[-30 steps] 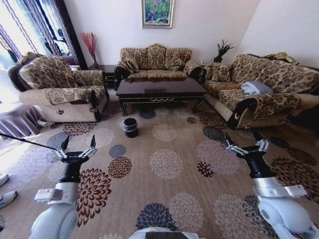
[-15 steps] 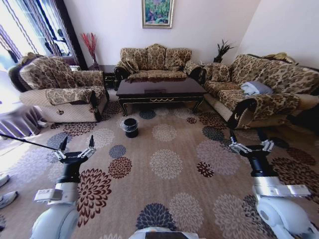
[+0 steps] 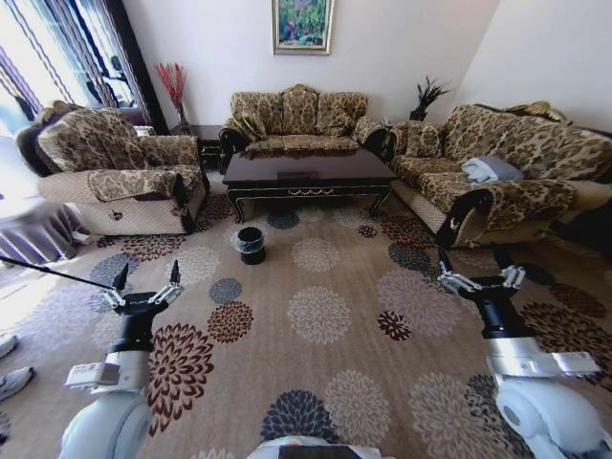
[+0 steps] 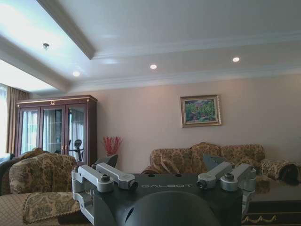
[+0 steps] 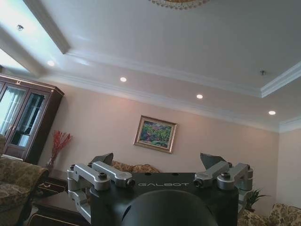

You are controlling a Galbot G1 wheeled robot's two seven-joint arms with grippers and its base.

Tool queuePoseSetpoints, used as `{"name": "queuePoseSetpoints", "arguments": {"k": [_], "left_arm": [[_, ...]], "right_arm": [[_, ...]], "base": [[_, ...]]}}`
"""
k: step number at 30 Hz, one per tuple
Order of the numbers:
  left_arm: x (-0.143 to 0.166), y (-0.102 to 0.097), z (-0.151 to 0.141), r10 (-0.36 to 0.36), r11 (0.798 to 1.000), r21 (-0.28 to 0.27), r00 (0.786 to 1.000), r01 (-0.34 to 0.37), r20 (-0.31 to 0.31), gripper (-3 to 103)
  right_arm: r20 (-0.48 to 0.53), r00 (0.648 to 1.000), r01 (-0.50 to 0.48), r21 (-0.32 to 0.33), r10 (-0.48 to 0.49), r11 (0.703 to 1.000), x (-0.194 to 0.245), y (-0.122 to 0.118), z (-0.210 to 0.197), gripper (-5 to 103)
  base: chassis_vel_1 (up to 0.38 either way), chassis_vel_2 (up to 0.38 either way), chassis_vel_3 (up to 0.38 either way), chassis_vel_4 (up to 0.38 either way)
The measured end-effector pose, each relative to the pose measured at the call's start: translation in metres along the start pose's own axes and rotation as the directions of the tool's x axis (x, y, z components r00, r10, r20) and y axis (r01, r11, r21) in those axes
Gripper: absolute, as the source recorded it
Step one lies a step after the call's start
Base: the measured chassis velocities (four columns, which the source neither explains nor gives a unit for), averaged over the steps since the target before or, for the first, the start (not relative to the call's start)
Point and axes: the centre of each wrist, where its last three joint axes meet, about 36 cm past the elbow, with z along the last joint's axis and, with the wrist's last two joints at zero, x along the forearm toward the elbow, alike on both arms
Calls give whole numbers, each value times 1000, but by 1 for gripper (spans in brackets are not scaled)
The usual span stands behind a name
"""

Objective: Move to the front of the table and pick up the trash from the floor, then place it into the trash bin.

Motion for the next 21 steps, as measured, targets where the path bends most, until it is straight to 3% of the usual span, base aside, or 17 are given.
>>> {"name": "queuePoseSetpoints", "arguments": {"k": [21], "left_arm": [[-4,3,-1,-13,1000,-2,1000,13,-14,100]], "right_arm": [[-36,999,29,-1,-29,1000,3,4,-2,100]], "base": [[0,0,0,0]]}}
